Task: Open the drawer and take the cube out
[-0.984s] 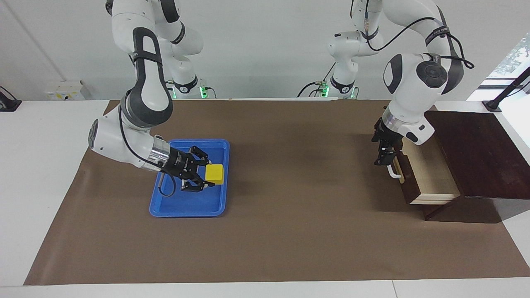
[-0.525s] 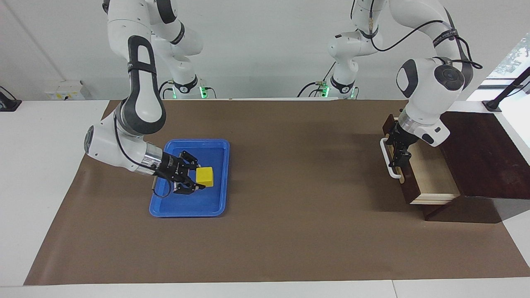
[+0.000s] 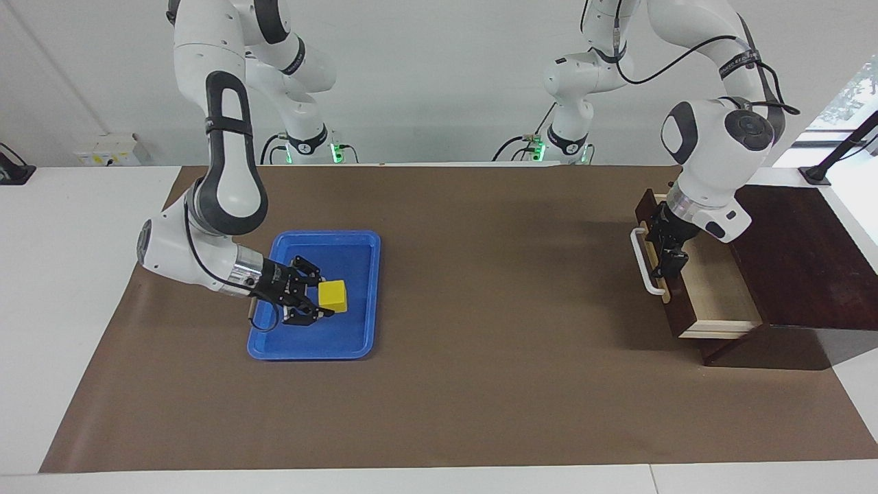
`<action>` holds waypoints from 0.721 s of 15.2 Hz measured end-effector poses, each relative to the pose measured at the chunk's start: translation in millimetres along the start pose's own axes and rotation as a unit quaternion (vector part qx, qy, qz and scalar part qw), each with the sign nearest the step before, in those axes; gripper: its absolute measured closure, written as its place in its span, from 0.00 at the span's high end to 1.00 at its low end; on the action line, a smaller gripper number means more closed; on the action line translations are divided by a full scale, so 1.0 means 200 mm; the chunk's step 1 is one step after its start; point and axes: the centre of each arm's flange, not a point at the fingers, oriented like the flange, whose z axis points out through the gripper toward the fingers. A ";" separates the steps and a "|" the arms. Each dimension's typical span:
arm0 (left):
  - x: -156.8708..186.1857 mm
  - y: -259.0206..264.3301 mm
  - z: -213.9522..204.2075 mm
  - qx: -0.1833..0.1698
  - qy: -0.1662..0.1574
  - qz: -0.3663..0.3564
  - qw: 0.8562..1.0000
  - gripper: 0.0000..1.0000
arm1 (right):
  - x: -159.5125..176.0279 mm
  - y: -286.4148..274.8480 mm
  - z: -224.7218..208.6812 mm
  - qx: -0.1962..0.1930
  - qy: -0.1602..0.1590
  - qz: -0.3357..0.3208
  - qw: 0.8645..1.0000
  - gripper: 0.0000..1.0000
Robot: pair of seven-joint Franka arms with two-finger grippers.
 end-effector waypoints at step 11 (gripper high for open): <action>0.49 -0.12 -0.02 -0.021 0.026 0.019 0.999 1.00 | 0.14 0.05 0.21 -0.008 0.014 0.018 1.000 0.56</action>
